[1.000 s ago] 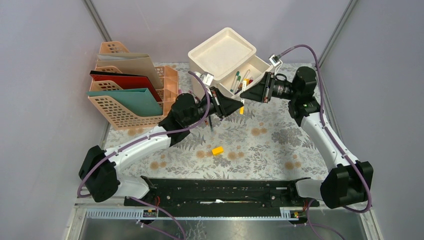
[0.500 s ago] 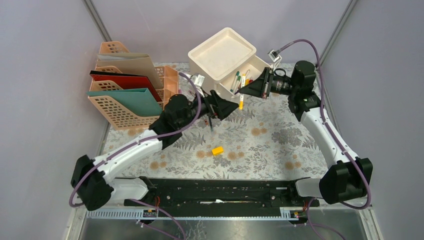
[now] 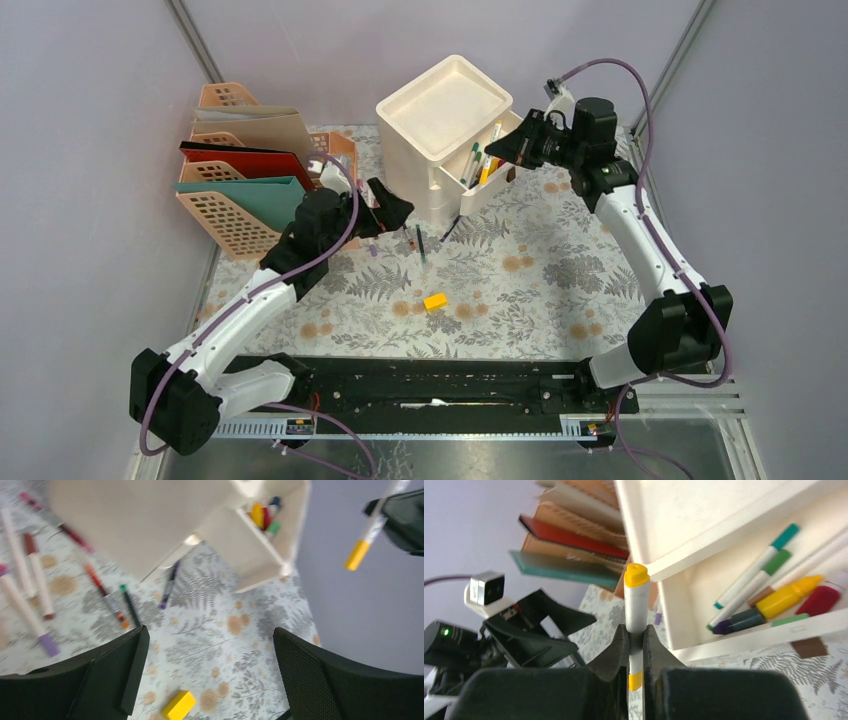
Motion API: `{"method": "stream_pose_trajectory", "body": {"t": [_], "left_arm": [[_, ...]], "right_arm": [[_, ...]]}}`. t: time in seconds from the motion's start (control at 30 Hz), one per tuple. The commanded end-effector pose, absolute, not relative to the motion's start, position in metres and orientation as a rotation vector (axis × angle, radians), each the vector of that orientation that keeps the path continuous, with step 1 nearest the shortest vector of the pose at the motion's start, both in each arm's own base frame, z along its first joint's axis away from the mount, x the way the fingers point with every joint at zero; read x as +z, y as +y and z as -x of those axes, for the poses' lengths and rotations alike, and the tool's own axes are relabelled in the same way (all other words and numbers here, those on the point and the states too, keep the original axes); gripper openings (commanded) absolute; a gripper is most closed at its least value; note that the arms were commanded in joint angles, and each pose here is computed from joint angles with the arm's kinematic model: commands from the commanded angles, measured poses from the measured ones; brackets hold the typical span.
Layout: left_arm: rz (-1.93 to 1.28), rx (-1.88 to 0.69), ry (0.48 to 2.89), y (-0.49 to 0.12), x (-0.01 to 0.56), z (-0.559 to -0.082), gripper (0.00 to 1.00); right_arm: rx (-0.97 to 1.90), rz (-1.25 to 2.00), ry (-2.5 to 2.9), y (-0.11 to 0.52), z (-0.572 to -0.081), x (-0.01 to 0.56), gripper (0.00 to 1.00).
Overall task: Organize the desk
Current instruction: Place the stationery in the drawer.
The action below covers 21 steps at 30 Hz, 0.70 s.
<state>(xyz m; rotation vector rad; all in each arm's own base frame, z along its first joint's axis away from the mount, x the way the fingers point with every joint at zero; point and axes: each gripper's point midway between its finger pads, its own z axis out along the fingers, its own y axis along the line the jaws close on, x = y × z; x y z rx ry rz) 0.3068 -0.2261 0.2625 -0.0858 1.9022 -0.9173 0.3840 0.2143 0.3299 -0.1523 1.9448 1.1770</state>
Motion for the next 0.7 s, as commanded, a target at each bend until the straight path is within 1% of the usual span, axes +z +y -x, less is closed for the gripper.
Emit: {"method": "stream_pose_trajectory", "body": {"t": [0.0, 0.17, 0.3, 0.37, 0.43, 0.5, 0.57, 0.63, 0.67], "left_arm": [[0.23, -0.794, 1.965, -0.193, 0.238, -0.31, 0.99], [0.426, -0.657, 2.021, -0.163, 0.21, -0.315, 0.99], [0.476, -0.619, 2.058, -0.153, 0.196, -0.313, 0.99], [0.486, -0.622, 2.076, -0.153, 0.189, -0.312, 0.99], [0.496, -0.626, 2.094, -0.152, 0.184, -0.311, 0.99], [0.495, -0.631, 2.115, -0.153, 0.18, -0.31, 0.99], [0.471, -0.628, 2.131, -0.153, 0.177, -0.308, 0.99], [0.444, -0.621, 2.146, -0.153, 0.175, -0.306, 0.99], [0.432, -0.619, 2.15, -0.153, 0.174, -0.304, 0.99]], "right_arm": [[1.014, -0.028, 1.97, 0.198, -0.414, 0.329, 0.0], [0.916, -0.141, 2.028, 0.186, -0.435, 0.313, 0.0], [0.879, -0.163, 2.048, 0.184, -0.446, 0.304, 0.01], [0.869, -0.168, 2.064, 0.184, -0.451, 0.298, 0.09], [0.864, -0.161, 2.076, 0.185, -0.456, 0.294, 0.24], [0.866, -0.146, 2.083, 0.187, -0.459, 0.291, 0.41], [0.867, -0.113, 2.075, 0.189, -0.46, 0.293, 0.55], [0.858, -0.084, 2.056, 0.188, -0.46, 0.3, 0.64], [0.855, -0.068, 2.043, 0.188, -0.459, 0.305, 0.67]]}}
